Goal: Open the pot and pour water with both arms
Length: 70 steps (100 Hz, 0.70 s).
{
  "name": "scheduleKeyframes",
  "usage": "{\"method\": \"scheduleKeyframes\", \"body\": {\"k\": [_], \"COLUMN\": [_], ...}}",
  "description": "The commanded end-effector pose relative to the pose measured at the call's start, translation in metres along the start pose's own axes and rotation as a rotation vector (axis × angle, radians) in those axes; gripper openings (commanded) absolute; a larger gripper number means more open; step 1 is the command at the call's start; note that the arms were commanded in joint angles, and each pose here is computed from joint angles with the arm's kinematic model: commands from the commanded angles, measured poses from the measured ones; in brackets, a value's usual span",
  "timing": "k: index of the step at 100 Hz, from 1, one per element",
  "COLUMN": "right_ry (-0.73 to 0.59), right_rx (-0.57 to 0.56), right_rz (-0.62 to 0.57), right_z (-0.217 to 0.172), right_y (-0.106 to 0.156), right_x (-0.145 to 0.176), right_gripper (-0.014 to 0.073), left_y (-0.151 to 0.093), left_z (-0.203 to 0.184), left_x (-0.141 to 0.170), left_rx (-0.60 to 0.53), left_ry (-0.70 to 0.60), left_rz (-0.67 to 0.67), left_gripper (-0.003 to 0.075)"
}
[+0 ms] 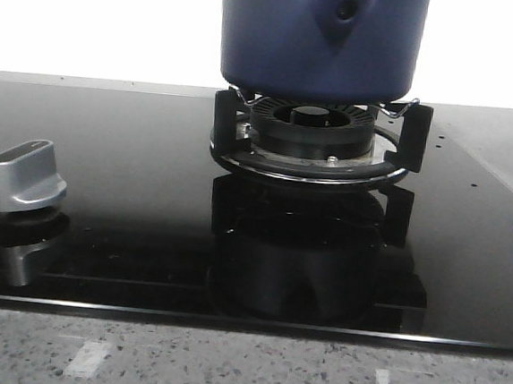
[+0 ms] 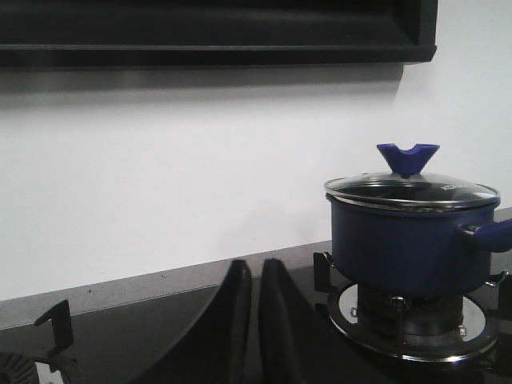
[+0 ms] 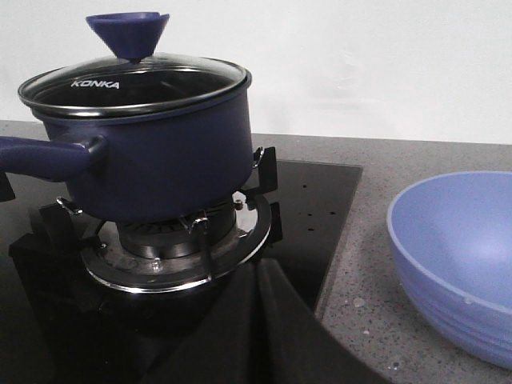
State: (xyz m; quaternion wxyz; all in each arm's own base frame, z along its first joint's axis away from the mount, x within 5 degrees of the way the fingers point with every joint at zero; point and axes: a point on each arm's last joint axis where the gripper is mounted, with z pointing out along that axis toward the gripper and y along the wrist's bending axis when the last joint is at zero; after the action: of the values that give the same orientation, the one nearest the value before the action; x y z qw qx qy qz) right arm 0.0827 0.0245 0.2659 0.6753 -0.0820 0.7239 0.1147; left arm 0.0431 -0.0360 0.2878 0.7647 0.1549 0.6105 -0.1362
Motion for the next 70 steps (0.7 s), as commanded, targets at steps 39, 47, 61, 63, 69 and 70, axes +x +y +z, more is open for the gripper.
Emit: {"method": "scheduleKeyframes", "body": {"k": [39,47,61,63,69,70], "right_ry": [-0.039,-0.039,-0.039,-0.039,-0.039,-0.039], "right_rx": [0.027,0.027,0.027,0.027,0.027,0.027], "right_rz": [-0.004,-0.004,-0.004,-0.004,-0.004,-0.004], "right_z": [0.0,0.0,0.0,0.0,0.0,0.0], "right_y": [-0.002,-0.002,-0.002,-0.002,-0.002,-0.002], "right_x": [-0.01,-0.01,-0.01,-0.01,-0.01,-0.01], "right_gripper": [-0.0046,-0.0046,-0.0046,-0.0046,-0.0046,-0.0046], "left_y": [0.001,0.001,0.007,0.01,0.015,0.016], "left_z": [0.001,0.001,0.001,0.0,0.0,-0.001], "left_x": [-0.009,-0.009,-0.006,-0.005,0.0,0.0], "left_rx": [0.0,0.0,-0.074,-0.102,-0.17,-0.181], "left_ry": [-0.03,-0.029,-0.001,0.01,0.057,0.06], "left_rz": [-0.033,-0.033,-0.056,-0.073,-0.109,-0.112], "left_gripper": [-0.002,-0.002,-0.002,-0.002,-0.002,-0.002]}}
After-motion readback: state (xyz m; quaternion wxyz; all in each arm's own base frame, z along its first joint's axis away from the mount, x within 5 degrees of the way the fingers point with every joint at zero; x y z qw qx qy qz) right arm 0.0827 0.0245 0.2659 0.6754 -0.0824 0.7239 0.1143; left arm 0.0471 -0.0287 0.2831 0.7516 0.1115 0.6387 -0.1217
